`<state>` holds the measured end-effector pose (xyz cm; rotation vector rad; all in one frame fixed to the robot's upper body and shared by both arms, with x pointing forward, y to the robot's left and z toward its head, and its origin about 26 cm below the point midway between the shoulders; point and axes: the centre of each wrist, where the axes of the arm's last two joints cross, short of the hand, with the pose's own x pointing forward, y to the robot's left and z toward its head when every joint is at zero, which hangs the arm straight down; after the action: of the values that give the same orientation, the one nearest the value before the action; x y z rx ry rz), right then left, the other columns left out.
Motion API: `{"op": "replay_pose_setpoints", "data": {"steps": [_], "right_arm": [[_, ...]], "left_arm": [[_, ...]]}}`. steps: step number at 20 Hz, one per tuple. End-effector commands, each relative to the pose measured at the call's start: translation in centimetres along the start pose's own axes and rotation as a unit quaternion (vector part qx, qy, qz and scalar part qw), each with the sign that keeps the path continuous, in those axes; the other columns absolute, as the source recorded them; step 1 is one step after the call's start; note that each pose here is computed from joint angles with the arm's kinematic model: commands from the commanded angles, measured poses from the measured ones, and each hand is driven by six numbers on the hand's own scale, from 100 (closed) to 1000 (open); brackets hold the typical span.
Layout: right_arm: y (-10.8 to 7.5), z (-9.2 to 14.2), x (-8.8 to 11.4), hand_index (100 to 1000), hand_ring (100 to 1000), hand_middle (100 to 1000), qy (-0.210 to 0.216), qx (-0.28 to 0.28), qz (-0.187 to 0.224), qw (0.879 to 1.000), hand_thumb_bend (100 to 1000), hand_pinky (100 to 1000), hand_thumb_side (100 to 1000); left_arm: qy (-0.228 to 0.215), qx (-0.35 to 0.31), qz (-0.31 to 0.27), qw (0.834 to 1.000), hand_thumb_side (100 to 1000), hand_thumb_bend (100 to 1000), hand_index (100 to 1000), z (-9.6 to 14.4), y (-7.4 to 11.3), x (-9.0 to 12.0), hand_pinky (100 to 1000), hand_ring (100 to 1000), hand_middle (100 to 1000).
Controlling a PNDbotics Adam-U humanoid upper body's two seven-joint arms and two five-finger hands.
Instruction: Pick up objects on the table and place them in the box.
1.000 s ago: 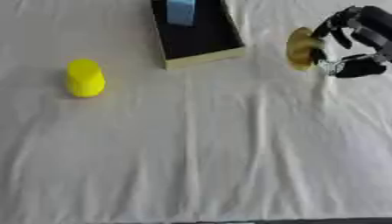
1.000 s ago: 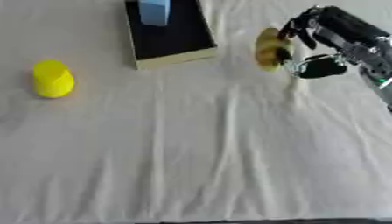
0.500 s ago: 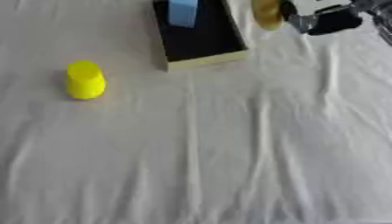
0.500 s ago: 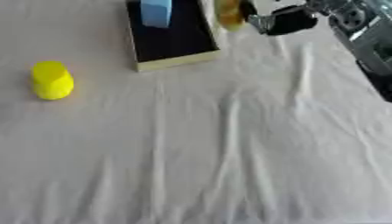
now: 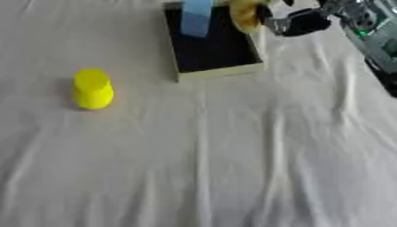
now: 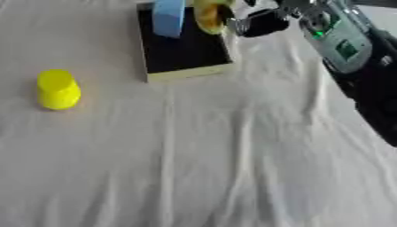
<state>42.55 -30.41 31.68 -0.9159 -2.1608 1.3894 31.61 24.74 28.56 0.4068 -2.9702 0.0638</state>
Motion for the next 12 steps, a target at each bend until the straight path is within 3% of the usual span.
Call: {"op": "replay_pose_setpoints", "data": {"steps": [1,5,7,12], "right_arm": [[-0.7,0.2,-1.2,446,660,204,0.020,-0.005,0.017,1.000,100,840,202],[0.4,0.4,-1.9,467,675,230,0.031,0.008,0.022,0.999,100,846,204],[0.8,0.5,-2.0,526,722,301,0.028,0.015,0.022,0.999,100,861,205],[1.5,0.5,-2.2,747,860,604,0.018,0.055,0.022,0.998,100,912,214]], "left_arm": [[-0.018,-0.004,0.012,1.000,387,100,900,-0.8,-0.3,0.6,772,756,730],[-0.018,-0.004,0.015,1.000,389,100,900,-0.9,-0.3,0.6,772,756,730],[-0.019,-0.005,0.015,1.000,389,100,900,-0.9,-0.3,0.7,772,755,730],[-0.021,-0.007,0.019,1.000,389,100,900,-1.0,-0.5,0.7,772,755,730]]}}
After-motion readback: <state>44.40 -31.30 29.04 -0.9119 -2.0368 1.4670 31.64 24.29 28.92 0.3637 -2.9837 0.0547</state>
